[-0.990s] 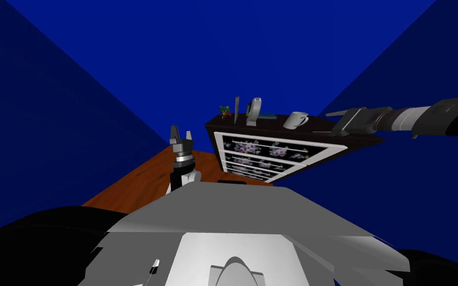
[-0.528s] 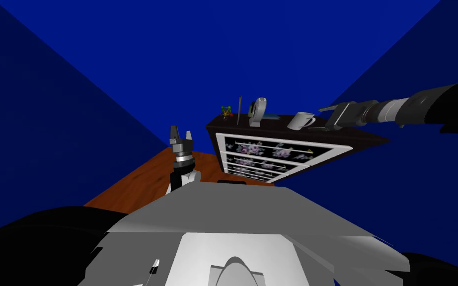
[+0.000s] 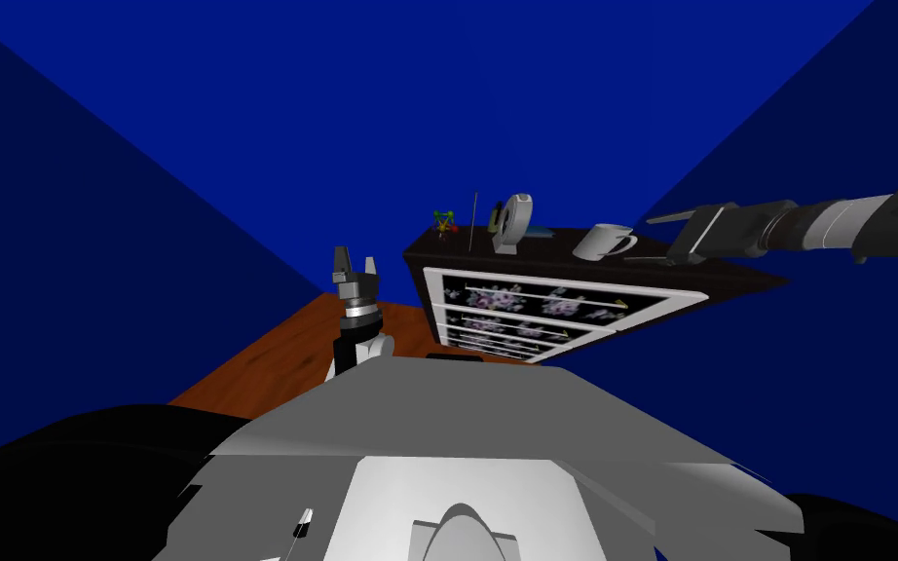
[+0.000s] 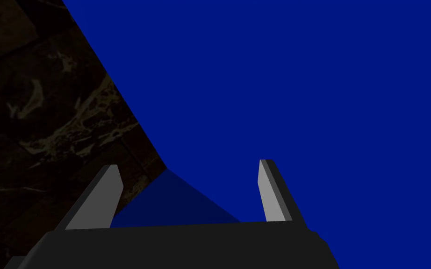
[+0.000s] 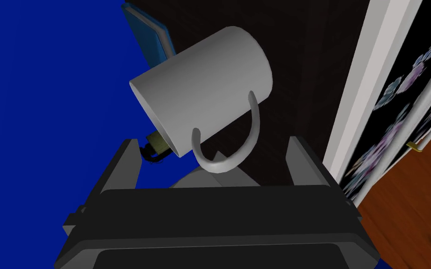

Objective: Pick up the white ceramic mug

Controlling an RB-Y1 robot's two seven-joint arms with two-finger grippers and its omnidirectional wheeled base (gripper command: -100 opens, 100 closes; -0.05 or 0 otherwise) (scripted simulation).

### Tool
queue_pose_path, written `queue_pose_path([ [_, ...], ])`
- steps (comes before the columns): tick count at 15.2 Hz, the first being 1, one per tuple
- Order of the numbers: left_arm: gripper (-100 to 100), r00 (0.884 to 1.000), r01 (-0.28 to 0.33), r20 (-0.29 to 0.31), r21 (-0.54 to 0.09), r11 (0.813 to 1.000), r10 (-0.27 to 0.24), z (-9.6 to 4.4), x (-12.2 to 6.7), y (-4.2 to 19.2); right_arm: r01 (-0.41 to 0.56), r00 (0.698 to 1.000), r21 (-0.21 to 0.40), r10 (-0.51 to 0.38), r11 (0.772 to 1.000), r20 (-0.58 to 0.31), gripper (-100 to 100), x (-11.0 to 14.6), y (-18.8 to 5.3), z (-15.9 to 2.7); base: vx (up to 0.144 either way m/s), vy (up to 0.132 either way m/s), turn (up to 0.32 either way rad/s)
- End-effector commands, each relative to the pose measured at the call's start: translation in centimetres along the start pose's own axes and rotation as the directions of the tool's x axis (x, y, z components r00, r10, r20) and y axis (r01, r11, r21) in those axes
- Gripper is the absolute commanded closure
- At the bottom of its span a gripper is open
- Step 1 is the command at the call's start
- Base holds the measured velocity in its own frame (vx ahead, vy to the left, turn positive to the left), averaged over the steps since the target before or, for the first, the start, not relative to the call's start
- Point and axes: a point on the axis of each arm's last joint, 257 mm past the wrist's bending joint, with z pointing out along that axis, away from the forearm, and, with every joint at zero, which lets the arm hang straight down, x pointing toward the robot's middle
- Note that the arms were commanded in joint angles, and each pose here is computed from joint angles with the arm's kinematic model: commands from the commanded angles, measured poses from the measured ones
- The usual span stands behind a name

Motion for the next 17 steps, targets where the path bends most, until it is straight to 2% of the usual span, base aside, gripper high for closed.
queue_pose_path([
  [1,0,1.000,0.000,0.000,0.000,1.000,0.000,0.0,0.0,0.0,0.015,1.000,-0.003,-0.015,1.000,0.003,-100,0.2,0.2,-0.2,0.079,0.048,-0.029],
  [2,0,1.000,0.000,0.000,0.000,1.000,0.000,0.0,0.0,0.0,0.006,1.000,-0.006,-0.006,1.000,0.009,-100,0.8,0.6,-1.1,0.075,0.043,-0.040],
  [4,0,1.000,0.000,0.000,0.000,1.000,0.000,0.0,0.0,0.0,0.018,1.000,-0.006,-0.018,1.000,0.009,-100,0.8,0.6,-1.1,0.074,0.034,-0.037],
  [5,0,1.000,0.000,0.000,0.000,1.000,0.000,0.0,0.0,0.0,0.010,1.000,-0.007,-0.010,1.000,0.017,-100,1.2,1.0,-1.9,0.073,0.034,-0.039],
  [6,0,1.000,0.000,0.000,0.000,1.000,0.000,0.0,0.0,0.0,0.021,1.000,-0.007,-0.021,1.000,0.017,-100,1.2,1.0,-1.9,0.087,0.042,-0.050],
  [9,0,1.000,0.000,0.000,0.000,1.000,0.000,0.0,0.0,0.0,0.011,0.999,-0.005,-0.010,1.000,0.037,-100,2.0,1.9,-3.6,0.112,0.067,-0.065],
  [11,0,1.000,0.000,0.000,0.000,1.000,0.000,0.0,0.0,0.0,0.030,0.999,-0.005,-0.030,1.000,0.038,-100,2.0,1.9,-3.6,0.095,0.056,-0.039],
  [14,0,1.000,0.000,0.000,0.000,1.000,0.000,0.0,0.0,0.0,0.021,0.998,0.004,-0.021,1.000,0.063,-100,2.7,2.7,-5.3,0.063,0.050,-0.079],
  [17,0,1.000,0.000,0.000,0.000,1.000,0.000,0.0,0.0,0.0,0.033,0.998,0.004,-0.033,0.999,0.060,-100,2.7,2.6,-5.1,0.021,0.031,-0.089],
])
